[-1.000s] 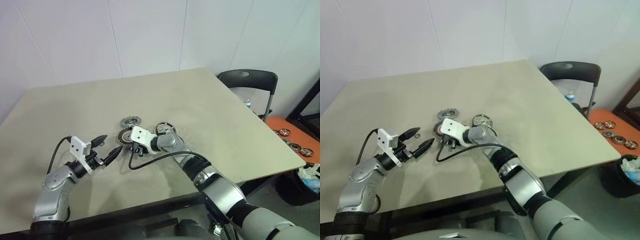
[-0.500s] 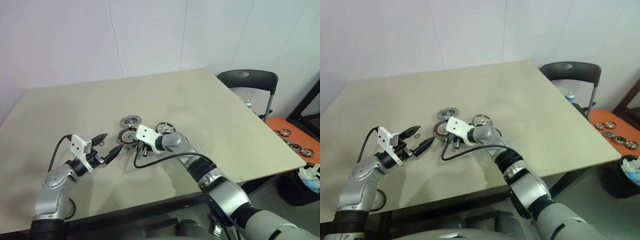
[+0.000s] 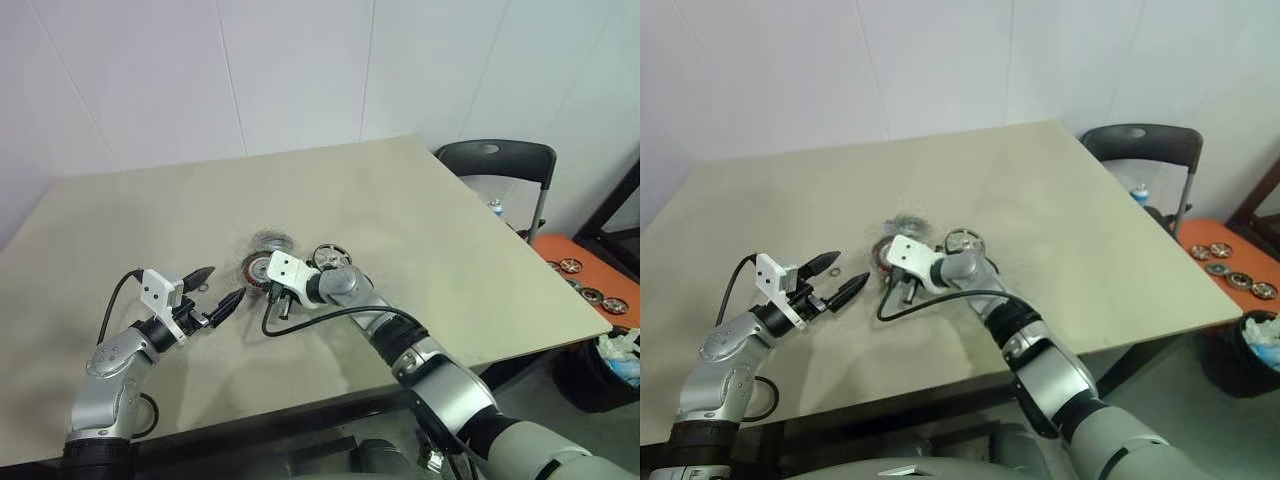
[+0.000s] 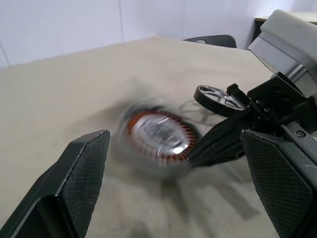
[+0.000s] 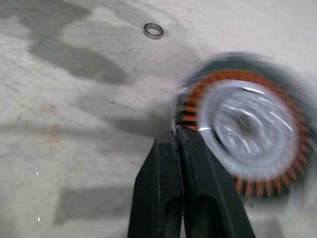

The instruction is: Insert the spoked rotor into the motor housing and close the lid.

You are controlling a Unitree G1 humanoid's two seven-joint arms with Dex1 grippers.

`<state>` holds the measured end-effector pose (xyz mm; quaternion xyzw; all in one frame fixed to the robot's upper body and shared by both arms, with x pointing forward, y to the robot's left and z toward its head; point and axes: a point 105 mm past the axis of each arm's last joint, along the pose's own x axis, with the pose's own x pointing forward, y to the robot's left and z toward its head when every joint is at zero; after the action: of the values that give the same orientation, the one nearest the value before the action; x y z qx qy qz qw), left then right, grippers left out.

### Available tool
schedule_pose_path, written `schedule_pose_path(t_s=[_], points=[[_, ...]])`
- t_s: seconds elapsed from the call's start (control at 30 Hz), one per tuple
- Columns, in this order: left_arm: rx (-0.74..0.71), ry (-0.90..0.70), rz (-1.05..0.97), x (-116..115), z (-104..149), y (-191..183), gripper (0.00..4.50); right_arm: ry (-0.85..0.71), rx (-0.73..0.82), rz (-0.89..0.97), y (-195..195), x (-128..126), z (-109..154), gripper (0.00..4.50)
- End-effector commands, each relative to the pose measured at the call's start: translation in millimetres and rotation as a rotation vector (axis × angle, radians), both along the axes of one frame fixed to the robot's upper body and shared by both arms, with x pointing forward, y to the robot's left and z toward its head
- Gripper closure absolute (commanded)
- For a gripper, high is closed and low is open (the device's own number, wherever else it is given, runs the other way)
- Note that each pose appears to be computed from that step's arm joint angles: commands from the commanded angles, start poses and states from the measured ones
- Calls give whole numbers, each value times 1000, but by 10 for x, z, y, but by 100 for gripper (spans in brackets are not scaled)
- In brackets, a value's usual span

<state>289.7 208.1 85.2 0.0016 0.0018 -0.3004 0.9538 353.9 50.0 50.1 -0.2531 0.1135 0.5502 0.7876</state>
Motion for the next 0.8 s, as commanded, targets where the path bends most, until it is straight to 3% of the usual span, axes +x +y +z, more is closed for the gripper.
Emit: schedule_pose_path(t_s=[0.03,0.3,0.6,0.8], points=[[22,-53,-4,27,138,9,0,-35,24,8,16,13,132,448],[23,-50,-3,48,119,-2,0,-44,29,4,-2,17,154,448],[28,-41,6,42,96,15,0,-58,65,212,-70,-233,468,448],[32,-36,8,39,83,34,0,136,-1,293,-233,-469,415,448]])
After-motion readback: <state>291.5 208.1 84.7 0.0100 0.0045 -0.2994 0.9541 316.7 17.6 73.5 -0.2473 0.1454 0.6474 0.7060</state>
